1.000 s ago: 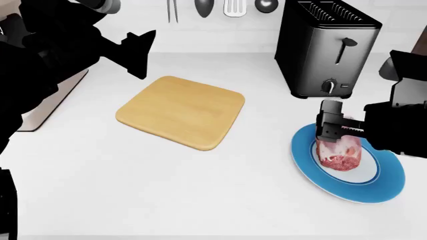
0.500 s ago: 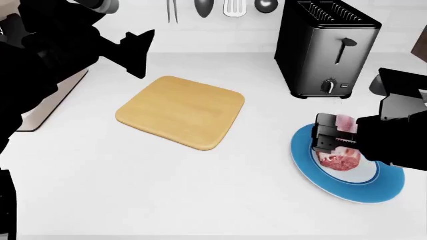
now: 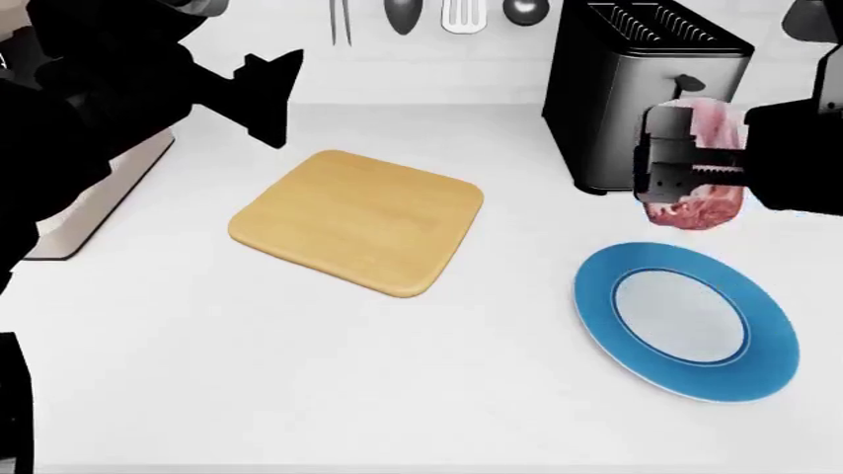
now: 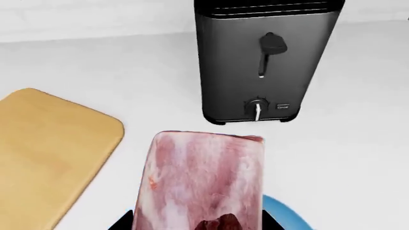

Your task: Pick the pork loin from the plate and place it on the cutting board. Then pick the condiment bottle from the cabinet and place it next to the cutting board.

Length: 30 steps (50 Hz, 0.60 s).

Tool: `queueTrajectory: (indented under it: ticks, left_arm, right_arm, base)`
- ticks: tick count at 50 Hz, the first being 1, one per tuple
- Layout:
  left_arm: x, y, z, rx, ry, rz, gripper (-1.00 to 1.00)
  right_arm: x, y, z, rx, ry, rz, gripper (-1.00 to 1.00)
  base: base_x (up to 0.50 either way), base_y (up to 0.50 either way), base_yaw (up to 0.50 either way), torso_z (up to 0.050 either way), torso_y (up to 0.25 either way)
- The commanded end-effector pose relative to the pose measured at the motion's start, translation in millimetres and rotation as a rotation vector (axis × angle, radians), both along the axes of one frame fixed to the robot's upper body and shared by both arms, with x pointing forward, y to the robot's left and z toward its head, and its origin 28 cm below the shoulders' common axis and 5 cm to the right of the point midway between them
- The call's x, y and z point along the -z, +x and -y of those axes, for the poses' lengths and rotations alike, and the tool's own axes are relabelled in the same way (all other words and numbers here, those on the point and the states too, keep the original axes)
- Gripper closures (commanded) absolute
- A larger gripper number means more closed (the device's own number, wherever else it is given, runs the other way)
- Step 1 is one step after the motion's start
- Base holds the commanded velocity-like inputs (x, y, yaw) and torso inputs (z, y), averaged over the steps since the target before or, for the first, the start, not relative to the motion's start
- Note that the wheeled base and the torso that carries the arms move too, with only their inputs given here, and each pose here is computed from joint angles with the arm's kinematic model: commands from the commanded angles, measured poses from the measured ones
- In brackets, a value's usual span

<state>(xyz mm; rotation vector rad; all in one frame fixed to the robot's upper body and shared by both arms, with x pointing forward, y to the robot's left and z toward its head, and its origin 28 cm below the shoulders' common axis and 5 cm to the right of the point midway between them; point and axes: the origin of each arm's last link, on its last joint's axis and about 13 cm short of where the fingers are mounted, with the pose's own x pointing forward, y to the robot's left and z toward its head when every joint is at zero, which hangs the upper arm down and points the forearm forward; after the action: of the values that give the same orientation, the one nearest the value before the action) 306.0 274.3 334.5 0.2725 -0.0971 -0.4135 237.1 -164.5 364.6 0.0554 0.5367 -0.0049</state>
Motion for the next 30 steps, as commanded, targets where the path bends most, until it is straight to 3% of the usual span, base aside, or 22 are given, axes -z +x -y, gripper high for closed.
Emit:
queueTrajectory:
  ticks: [1,14,30]
  left_arm:
    - [-3,-1,-0.8,-0.006,-0.005,0.008,-1.00]
    - [-8,-1,-8.5,-0.039,-0.020,0.016,-1.00]
    - [-5,0,-32.7,-0.145,-0.023,0.000,-1.00]
  right_arm:
    - [-50,-17,-11.1,-0.077,-0.064,0.189,1.00]
    - [-57,-16,-38.4,-0.302,-0.071,0.199,1.00]
    - [-36,54,-96.2,-0.623,-0.042,0.189,1.00]
  base:
    - [0.00,0.00,0.00,0.000,0.000]
    - [0.00,0.00,0.00,0.000,0.001]
    - [0.00,0.00,0.00,0.000,0.001]
